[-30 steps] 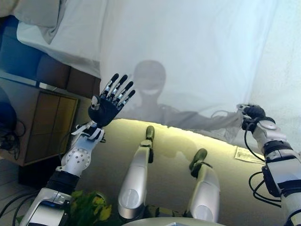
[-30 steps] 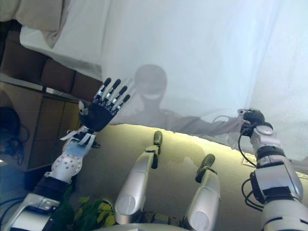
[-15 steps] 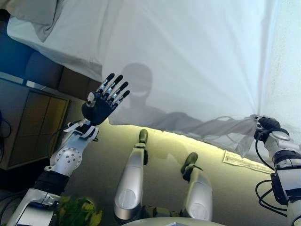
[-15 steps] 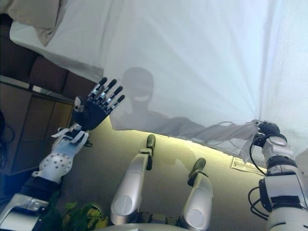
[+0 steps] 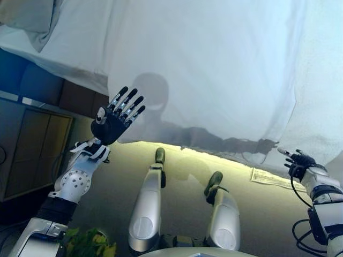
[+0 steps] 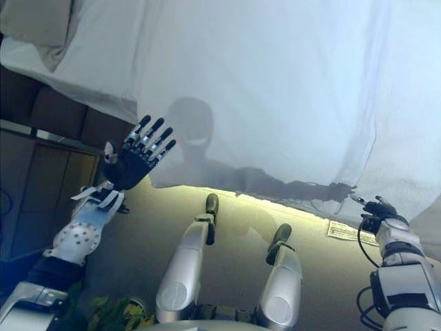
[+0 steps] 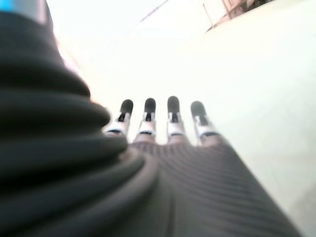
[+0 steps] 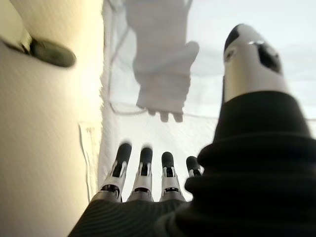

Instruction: Make the bed neatly

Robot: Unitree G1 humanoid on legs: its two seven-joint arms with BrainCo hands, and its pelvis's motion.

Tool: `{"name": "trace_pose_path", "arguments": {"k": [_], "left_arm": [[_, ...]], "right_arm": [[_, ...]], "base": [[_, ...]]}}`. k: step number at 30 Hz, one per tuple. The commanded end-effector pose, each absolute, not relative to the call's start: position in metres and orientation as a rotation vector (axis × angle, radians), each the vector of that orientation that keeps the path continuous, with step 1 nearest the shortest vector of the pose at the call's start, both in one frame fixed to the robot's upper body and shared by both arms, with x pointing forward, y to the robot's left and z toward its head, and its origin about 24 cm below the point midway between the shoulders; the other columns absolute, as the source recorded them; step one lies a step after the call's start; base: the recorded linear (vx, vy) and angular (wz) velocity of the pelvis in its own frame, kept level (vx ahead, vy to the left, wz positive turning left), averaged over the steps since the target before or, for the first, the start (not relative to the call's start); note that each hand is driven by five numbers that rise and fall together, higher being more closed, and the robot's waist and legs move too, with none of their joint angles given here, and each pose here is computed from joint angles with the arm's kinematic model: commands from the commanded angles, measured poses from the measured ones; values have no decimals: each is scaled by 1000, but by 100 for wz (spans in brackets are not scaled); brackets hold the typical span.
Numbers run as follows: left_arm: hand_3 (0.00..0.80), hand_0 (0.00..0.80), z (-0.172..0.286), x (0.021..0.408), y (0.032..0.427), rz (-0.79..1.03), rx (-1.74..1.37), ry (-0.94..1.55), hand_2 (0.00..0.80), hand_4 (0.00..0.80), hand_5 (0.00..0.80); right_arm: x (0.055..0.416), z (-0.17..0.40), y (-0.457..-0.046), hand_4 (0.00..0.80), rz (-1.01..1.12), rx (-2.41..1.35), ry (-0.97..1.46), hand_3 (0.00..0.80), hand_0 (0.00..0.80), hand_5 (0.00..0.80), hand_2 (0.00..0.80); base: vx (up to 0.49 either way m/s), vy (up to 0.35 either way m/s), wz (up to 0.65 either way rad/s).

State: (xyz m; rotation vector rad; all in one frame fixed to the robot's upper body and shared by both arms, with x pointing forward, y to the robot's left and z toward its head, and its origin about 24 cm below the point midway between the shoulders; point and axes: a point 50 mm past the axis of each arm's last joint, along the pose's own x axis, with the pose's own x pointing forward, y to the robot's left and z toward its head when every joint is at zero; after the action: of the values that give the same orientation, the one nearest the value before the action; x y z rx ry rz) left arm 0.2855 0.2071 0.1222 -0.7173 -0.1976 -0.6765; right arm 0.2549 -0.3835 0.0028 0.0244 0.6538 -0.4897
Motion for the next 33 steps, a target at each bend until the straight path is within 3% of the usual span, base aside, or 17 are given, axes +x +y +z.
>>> {"name": "trace_pose_path", "arguments": {"k": [1, 8, 12, 21, 33], "left_arm": [[0, 0, 134, 285, 207, -719, -823, -361, 0, 0, 0], [0, 0, 142, 294, 208, -802, -958, -479, 0, 0, 0], [0, 0, 151, 313, 214, -751, -1083, -534, 0, 0, 0], [0, 0, 176, 352, 276, -354, -1188, -633, 0, 0, 0], [0, 0, 193, 358, 333, 32, -1154, -603, 0, 0, 0]], "right_arm": [[252, 8, -390, 0, -463, 15, 618, 0, 0, 0, 0], [246, -2, -386, 0, -404, -17, 688, 0, 0, 0, 0], [251, -6, -378, 0, -353, -64, 720, 0, 0, 0, 0], [255, -18, -357, 0, -283, -91, 730, 0, 0, 0, 0], [240, -32, -357, 0, -329, -55, 746, 0, 0, 0, 0]], "base": [[0, 0, 0], [33, 36, -6], [-69, 77, -6], [-47, 10, -16], [-55, -20, -7]]}}
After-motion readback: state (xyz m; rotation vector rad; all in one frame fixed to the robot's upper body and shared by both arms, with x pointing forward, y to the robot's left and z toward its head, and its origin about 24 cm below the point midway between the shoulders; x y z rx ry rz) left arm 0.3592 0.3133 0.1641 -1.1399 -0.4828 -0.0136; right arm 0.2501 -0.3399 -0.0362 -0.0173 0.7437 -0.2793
